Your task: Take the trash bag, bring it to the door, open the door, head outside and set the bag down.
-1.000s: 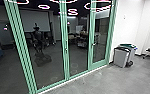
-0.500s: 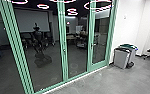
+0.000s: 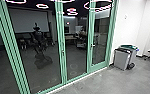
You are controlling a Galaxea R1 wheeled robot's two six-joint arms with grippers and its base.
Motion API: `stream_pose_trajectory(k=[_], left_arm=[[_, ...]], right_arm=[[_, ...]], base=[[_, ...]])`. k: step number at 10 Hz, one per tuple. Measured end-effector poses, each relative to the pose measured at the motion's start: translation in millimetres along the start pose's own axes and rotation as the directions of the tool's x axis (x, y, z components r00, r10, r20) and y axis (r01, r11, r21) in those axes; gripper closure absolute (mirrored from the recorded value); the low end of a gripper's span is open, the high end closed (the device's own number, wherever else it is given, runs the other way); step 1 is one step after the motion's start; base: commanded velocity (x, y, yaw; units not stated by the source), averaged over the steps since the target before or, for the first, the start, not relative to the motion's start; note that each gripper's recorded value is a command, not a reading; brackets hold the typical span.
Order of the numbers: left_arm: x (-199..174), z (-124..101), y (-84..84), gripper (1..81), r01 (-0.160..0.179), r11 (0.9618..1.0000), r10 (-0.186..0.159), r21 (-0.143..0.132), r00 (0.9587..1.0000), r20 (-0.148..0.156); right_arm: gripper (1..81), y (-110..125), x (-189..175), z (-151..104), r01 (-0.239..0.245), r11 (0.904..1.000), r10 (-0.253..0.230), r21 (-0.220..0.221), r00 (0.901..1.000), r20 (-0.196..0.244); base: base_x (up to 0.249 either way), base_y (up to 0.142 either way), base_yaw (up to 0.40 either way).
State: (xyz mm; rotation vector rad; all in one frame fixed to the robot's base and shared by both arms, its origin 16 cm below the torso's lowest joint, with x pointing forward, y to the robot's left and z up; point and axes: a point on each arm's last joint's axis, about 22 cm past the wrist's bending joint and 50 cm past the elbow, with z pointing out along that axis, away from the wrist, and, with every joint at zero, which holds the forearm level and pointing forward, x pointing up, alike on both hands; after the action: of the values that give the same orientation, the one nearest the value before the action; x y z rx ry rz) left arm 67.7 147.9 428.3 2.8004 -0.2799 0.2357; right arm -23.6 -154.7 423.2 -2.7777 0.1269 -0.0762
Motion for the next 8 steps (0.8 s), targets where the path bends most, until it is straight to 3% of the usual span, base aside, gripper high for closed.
stream_pose_trajectory(k=[8], left_arm=[[0.1, 0.4, 2.0, 81.1, 0.0, 1.0, 0.0, -0.002, 1.0, 0.0]], right_arm=[[1.0, -1.8, 0.0, 0.5, 0.0, 1.0, 0.0, 0.002, 1.0, 0.0]], base=[[0.146, -0.077, 0.0]])
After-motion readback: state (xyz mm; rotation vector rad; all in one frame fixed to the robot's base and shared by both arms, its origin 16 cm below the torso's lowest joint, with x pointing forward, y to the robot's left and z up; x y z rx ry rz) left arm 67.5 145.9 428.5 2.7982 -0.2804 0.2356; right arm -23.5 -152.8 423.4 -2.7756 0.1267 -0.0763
